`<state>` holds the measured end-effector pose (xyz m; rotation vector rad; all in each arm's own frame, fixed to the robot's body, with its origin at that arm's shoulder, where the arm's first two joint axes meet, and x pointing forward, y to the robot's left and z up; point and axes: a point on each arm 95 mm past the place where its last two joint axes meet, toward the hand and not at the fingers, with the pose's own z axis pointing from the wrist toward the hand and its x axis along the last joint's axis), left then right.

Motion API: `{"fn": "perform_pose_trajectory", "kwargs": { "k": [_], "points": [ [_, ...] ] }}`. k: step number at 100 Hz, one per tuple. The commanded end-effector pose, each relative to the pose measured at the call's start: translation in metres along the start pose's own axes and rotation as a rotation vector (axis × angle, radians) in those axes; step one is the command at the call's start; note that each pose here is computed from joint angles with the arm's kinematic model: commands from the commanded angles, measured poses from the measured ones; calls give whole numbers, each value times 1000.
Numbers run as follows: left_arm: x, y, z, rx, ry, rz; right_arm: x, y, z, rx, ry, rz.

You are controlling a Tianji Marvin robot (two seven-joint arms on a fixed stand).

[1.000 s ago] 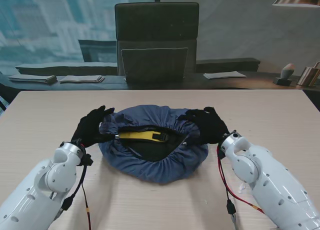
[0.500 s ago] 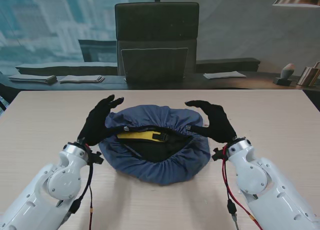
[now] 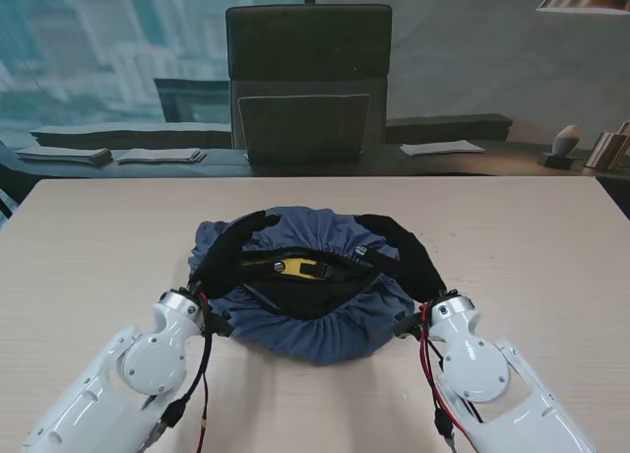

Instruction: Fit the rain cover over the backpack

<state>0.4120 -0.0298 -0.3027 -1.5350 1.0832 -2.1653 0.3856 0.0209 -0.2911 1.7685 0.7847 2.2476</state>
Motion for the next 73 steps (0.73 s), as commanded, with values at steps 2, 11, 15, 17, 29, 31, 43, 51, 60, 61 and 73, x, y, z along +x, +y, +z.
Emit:
{"fn": "perform_pose_trajectory", "kwargs": {
  "k": [2,11,15,17,29,31,43,51,60,61,73],
  "points": [
    [-3,1,1,-1,-20,-14,-2,-8,-1,-5,-16,-14],
    [-6,2,1,4,-30,-27,-4,-7,-1,-2,-28,-20],
    [-7,2,1,-1,-33,-22,-4,-6,-2,1,-26,-28],
    [-7,1,1,-3,-34,-17,-4,-6,-2,0,-24,-34],
    [-8,0,1,-8,-35,-5,-5,-7,-4,14,-13,-73],
    [-8,0,1,-7,-36,-7,-5,-7,-4,17,-11,-80],
    [-8,0,1,-8,-38,-11,-5,-8,-4,30,-13,-99],
    [-8,1,2,-10,-40,-14,-5,-8,-4,31,-9,-101],
    [-8,2,3,-13,-40,-16,-5,-7,-5,30,-5,-103],
    [-8,2,3,-13,-40,-16,-5,-7,-5,30,-5,-103],
    [-8,1,3,-13,-37,-13,-6,-7,-5,29,-5,-104]
  ]
}}
